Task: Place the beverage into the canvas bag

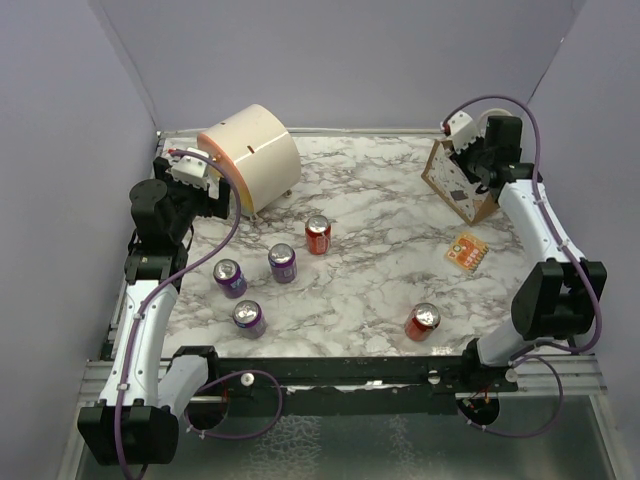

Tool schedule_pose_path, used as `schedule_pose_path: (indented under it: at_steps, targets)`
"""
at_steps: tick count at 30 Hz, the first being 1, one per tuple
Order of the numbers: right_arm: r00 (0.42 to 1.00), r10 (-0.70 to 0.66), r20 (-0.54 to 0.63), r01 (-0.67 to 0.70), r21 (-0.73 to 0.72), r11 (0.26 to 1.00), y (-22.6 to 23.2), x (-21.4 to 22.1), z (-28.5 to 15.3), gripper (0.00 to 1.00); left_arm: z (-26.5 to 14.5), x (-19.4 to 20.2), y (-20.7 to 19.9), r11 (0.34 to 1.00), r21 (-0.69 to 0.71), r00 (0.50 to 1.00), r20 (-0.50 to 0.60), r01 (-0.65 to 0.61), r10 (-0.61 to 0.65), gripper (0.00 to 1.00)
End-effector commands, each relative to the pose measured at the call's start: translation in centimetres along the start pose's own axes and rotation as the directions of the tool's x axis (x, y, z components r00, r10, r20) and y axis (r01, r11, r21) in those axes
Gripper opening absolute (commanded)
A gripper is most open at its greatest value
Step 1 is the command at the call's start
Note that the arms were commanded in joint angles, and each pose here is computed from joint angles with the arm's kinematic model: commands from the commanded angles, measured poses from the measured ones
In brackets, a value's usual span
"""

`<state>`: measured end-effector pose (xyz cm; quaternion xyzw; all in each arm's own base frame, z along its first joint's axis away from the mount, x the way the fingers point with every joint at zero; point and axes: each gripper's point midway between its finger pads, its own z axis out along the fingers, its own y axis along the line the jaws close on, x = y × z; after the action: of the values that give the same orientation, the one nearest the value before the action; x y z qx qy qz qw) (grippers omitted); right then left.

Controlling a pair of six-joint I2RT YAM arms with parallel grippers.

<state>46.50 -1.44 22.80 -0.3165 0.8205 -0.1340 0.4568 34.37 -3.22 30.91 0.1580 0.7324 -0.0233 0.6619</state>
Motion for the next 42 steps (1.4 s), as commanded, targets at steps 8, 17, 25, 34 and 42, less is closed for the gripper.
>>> schedule_pose_path:
  at_steps: [8,17,25,34,42]
  targets:
    - [0.985,0.063,0.161,-0.017,-0.273,0.962,6.4,-5.2,-6.6,0.01,0.2,-0.1,-0.8,0.999,0.051,1.0,0.022,-0.007,0.006,0.99]
    - [0.979,0.13,0.158,-0.063,-0.372,0.926,13.2,-6.9,-9.6,0.01,0.5,0.4,-1.3,0.997,0.08,1.0,0.015,-0.006,0.004,0.99]
    - [0.981,0.166,0.102,-0.104,-0.446,0.889,19.5,-7.0,-10.7,0.01,0.5,0.7,-1.3,0.997,0.08,1.0,0.008,-0.012,0.012,0.99]
    - [0.931,0.355,0.086,-0.229,-0.62,0.75,23.0,-8.6,-13.4,0.01,1.1,1.6,-1.2,0.996,0.084,1.0,-0.026,-0.014,0.016,0.99]
    - [0.885,0.464,0.037,-0.302,-0.713,0.632,24.6,-10.4,-14.8,0.01,1.4,3.3,-1.5,0.995,0.099,0.998,-0.065,-0.012,0.018,0.99]
